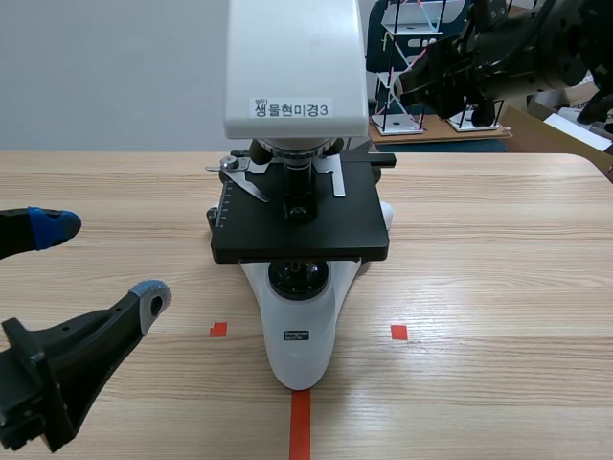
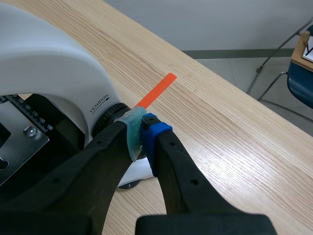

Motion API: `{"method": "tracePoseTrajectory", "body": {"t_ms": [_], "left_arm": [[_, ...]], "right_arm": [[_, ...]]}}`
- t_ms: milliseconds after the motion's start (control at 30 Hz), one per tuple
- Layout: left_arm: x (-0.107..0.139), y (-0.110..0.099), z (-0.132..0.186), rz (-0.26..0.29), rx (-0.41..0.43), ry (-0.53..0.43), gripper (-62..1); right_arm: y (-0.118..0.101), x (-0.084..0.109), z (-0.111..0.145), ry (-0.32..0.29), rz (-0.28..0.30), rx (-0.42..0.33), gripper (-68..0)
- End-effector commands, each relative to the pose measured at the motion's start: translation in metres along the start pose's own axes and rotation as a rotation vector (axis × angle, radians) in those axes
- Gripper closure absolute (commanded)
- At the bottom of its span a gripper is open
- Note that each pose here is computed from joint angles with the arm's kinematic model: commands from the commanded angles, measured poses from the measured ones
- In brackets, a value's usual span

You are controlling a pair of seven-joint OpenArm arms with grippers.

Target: Return to the home posture

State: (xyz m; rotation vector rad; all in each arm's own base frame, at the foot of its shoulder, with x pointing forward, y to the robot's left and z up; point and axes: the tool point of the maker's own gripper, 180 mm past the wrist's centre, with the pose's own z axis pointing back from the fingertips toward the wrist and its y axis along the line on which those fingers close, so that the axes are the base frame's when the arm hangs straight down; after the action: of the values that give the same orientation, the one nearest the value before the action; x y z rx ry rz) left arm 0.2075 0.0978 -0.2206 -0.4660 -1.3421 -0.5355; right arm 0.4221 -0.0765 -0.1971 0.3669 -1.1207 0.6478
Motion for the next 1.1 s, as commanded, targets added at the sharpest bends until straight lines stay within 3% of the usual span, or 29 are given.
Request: {"method": "tracePoseTrajectory", "body": {"t_ms": [0,700,933,1067], "left_arm": [[0.007,-0.002,0.0,0.006,0.001,-0.025,-62.3],[0.007,-0.002,0.0,0.006,0.001,-0.025,-62.3],[0.007,-0.002,0.0,0.006,0.001,-0.025,-62.3],[0.007,-0.002,0.0,0.006,0.001,-0.025,-62.3]], "right_arm": [[-0.002,0.018,0.004,-0.045,0.026,-0.005,0.1],[-0.002,0.019,0.004,-0.049,0.027,-0.005,0.1],[-0.004,0.017,0.006,-0.073,0.026,-0.015,0.0],[-0.006,0.011,0.017,-0.129,0.028,-0.048,0.0]]}}
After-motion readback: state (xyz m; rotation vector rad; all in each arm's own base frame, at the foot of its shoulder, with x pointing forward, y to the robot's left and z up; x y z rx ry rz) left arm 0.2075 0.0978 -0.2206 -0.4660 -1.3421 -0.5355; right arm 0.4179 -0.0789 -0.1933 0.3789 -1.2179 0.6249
